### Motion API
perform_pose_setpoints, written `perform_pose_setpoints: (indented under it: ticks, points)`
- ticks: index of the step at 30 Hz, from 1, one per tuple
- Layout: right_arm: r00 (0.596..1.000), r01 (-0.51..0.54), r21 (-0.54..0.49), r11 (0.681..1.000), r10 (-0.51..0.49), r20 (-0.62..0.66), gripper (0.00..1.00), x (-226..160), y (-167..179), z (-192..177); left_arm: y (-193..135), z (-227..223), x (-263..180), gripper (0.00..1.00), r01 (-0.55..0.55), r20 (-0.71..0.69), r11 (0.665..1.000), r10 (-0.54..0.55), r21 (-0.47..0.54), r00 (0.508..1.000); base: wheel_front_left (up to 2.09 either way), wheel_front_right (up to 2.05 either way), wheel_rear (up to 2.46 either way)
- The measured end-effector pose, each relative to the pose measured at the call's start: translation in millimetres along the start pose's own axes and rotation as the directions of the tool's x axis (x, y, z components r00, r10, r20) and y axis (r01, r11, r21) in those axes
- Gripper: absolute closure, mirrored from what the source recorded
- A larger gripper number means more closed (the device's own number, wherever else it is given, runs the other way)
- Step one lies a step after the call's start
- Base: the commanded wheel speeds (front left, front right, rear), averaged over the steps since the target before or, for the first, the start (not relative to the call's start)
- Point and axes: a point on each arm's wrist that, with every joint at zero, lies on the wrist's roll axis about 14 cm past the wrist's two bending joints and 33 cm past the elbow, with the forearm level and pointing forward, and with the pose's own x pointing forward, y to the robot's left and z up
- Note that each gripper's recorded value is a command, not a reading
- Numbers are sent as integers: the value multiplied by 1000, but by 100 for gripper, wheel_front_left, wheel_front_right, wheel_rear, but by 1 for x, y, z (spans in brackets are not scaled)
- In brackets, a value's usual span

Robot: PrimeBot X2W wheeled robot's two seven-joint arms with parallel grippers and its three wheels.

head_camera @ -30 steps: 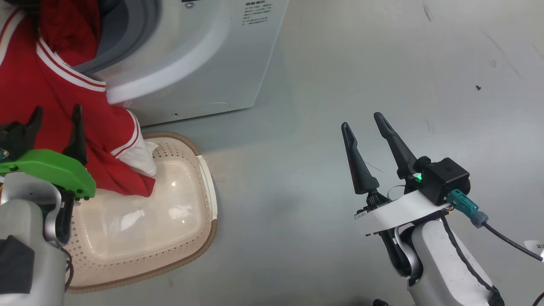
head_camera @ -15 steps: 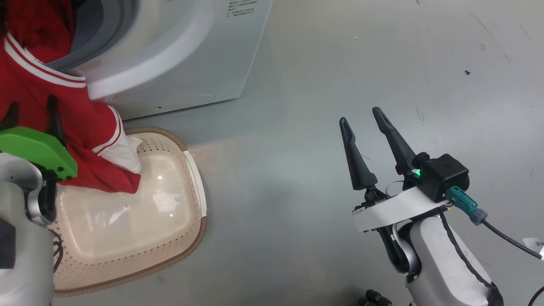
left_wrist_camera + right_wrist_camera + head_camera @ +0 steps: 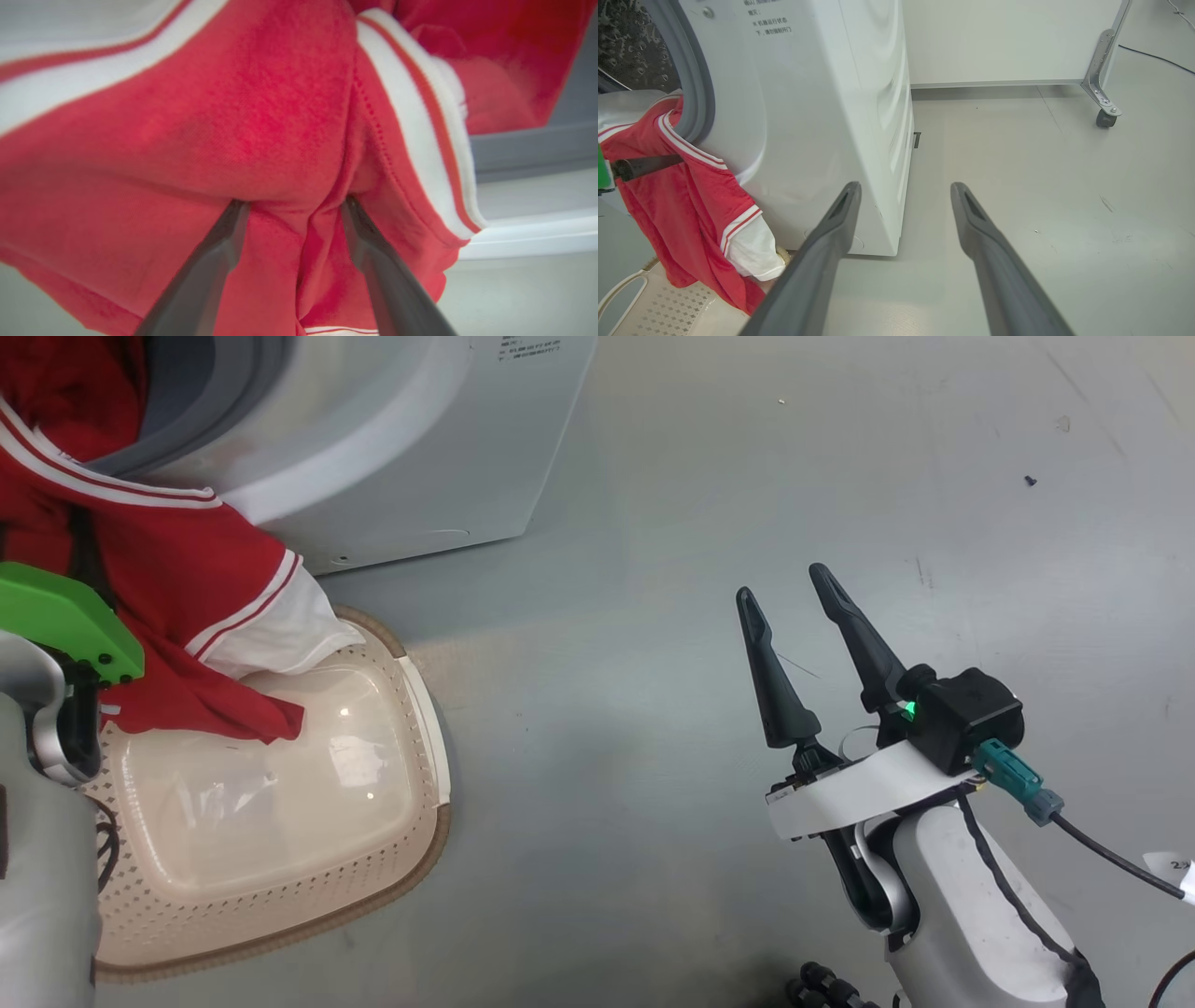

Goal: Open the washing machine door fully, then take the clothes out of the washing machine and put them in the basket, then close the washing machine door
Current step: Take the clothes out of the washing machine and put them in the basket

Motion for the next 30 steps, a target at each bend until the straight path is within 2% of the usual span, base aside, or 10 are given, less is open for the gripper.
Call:
perform_pose_setpoints:
  ticks: [2, 3, 4, 5, 6, 7, 22, 30]
  points:
    - [1000, -3, -2, 1000, 3, 5, 0, 2, 0, 1, 0, -1, 1, 0, -1, -4, 1000, 1, -1, 1000, 0, 0, 0]
    - [1000, -4, -2, 1000, 4, 6, 0, 3, 1, 2, 0, -2, 1, 10, -1, -6, 1000, 1, -1, 1000, 0, 0, 0]
    - [1000, -5, -2, 1000, 5, 5, 0, 3, 1, 1, 0, -2, 2, 44, 0, -5, 1000, 0, -1, 1000, 0, 0, 0]
    - [1000, -5, -2, 1000, 5, 4, 0, 3, 1, 1, 0, -2, 2, 44, 0, -7, 1000, 0, -4, 1000, 0, 0, 0]
    - [1000, -4, -2, 1000, 4, 3, 0, 4, 1, 0, 0, -3, 3, 90, 3, -6, 1000, -3, -8, 1000, 0, 0, 0]
    - [1000, 0, -3, 1000, 0, 2, 0, 4, 1, 0, 0, -3, 3, 100, 2, -8, 1000, -3, -10, 1000, 0, 0, 0]
    - [1000, -14, 0, 1000, 14, 13, 0, 7, 5, 3, -1, 5, -3, 100, 17, 52, 1000, -16, -23, 999, 0, 0, 0]
    - [999, -34, 1, 999, 34, 37, 0, 7, 13, 13, -12, 17, -18, 100, 64, 107, 998, -65, 15, 992, 0, 0, 0]
